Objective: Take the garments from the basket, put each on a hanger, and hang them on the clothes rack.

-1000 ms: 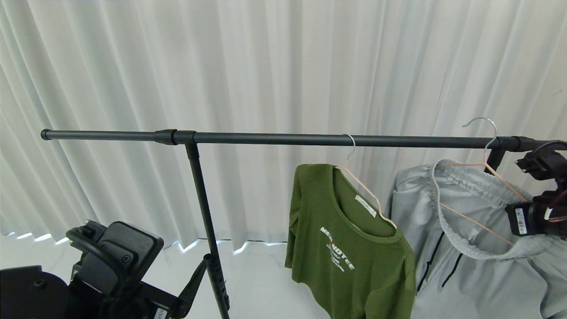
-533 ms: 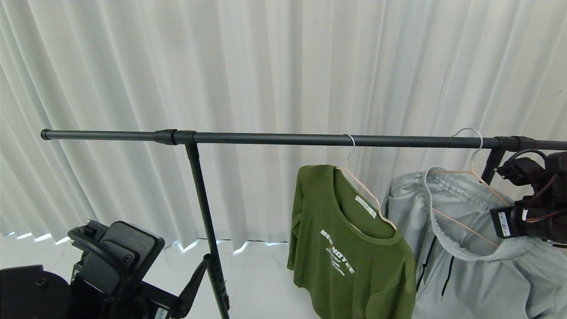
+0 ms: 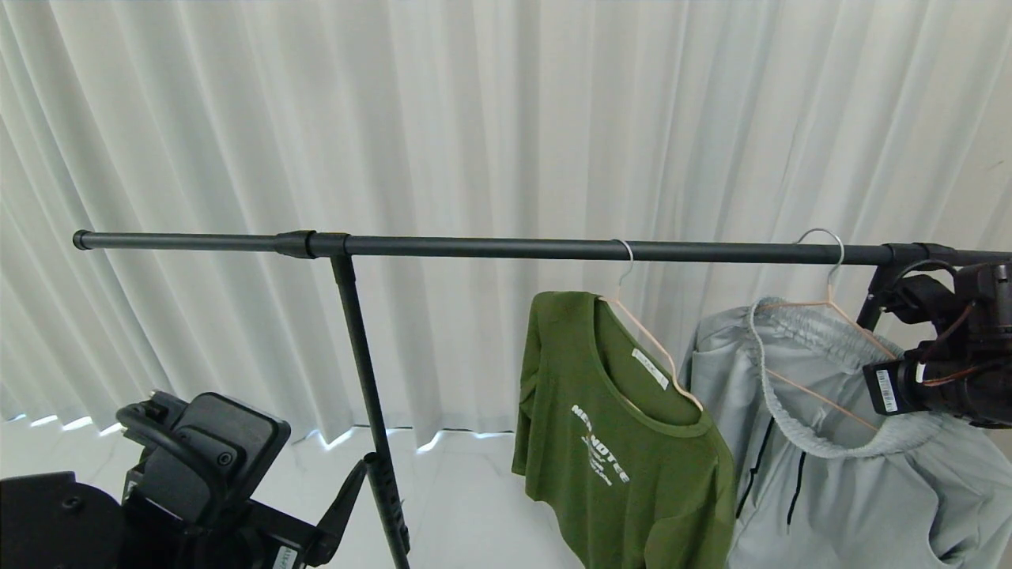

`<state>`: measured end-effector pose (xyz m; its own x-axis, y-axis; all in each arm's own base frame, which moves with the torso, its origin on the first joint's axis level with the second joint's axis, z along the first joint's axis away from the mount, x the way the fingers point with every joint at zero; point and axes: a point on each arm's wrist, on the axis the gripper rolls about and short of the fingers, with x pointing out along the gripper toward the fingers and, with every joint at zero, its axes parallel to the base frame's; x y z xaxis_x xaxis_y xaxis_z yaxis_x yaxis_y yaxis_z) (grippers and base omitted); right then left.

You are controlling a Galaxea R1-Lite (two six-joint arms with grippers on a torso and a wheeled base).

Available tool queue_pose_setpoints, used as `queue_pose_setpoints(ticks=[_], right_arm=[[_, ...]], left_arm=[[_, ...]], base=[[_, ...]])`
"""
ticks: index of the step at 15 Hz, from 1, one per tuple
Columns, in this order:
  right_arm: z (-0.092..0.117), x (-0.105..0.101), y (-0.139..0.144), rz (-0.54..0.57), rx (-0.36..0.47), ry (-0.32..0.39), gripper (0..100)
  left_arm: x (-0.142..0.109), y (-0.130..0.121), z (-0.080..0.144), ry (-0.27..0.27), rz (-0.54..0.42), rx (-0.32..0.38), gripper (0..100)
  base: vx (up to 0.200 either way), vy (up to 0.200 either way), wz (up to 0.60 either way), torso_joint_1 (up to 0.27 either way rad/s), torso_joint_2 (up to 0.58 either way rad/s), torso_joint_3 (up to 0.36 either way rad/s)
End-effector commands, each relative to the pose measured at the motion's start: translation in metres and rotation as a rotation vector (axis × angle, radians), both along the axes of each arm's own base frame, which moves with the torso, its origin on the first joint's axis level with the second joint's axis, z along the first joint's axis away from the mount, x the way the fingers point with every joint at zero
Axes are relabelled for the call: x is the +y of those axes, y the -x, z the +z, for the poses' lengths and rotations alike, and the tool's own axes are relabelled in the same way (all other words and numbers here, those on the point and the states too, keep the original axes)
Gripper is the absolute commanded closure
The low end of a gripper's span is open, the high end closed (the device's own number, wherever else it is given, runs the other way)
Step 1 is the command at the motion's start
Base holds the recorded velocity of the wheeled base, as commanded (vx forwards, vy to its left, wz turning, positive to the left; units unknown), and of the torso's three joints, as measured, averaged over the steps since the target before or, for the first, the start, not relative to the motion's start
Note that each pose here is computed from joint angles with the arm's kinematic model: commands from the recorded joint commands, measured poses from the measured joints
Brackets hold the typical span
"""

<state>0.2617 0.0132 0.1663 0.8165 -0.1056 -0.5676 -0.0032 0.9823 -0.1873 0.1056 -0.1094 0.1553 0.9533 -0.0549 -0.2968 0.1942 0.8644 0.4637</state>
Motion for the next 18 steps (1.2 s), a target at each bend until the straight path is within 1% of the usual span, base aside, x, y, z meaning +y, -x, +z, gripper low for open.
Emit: queue_pose_setpoints(ticks=[1, 9, 10, 12, 14, 16, 17, 18], right_arm=[[-0.002, 0.002, -0.005, 0.004, 0.007, 0.002, 100], [-0.004, 0.004, -0.005, 0.007, 0.019, 0.004, 100], [-0.004, 0.004, -0.004, 0.007, 0.018, 0.004, 0], [-0.003, 0.004, -0.004, 0.006, 0.011, 0.002, 0], [0.003, 0.003, 0.0, 0.004, -0.012, 0.0, 0], [0.012, 0.002, 0.01, 0.005, -0.047, -0.005, 0], [0.018, 0.002, 0.016, -0.001, -0.073, -0.016, 0], [0.026, 0.002, 0.023, -0.011, -0.107, -0.042, 0]], left_arm=[[0.0, 0.0, 0.0, -0.001, 0.001, -0.001, 0], [0.001, 0.0, 0.002, 0.008, 0.003, -0.009, 0], [0.001, 0.001, 0.002, 0.007, 0.003, -0.008, 0], [0.001, 0.001, 0.002, 0.008, 0.003, -0.009, 0], [0.001, 0.001, 0.003, 0.013, 0.003, -0.013, 0], [0.003, 0.001, 0.003, 0.015, 0.006, -0.014, 0], [0.005, 0.0, 0.005, 0.023, 0.024, -0.021, 0], [0.009, -0.002, 0.006, 0.026, 0.053, -0.024, 0]], base=[[0.0, 0.0, 0.0, 0.0, 0.0, 0.0], [0.0, 0.0, 0.0, 0.0, 0.0, 0.0], [0.0, 0.0, 0.0, 0.0, 0.0, 0.0], [0.0, 0.0, 0.0, 0.0, 0.0, 0.0], [0.0, 0.0, 0.0, 0.0, 0.0, 0.0], [0.0, 0.0, 0.0, 0.0, 0.0, 0.0], [0.0, 0.0, 0.0, 0.0, 0.0, 0.0], [0.0, 0.0, 0.0, 0.0, 0.0, 0.0]])
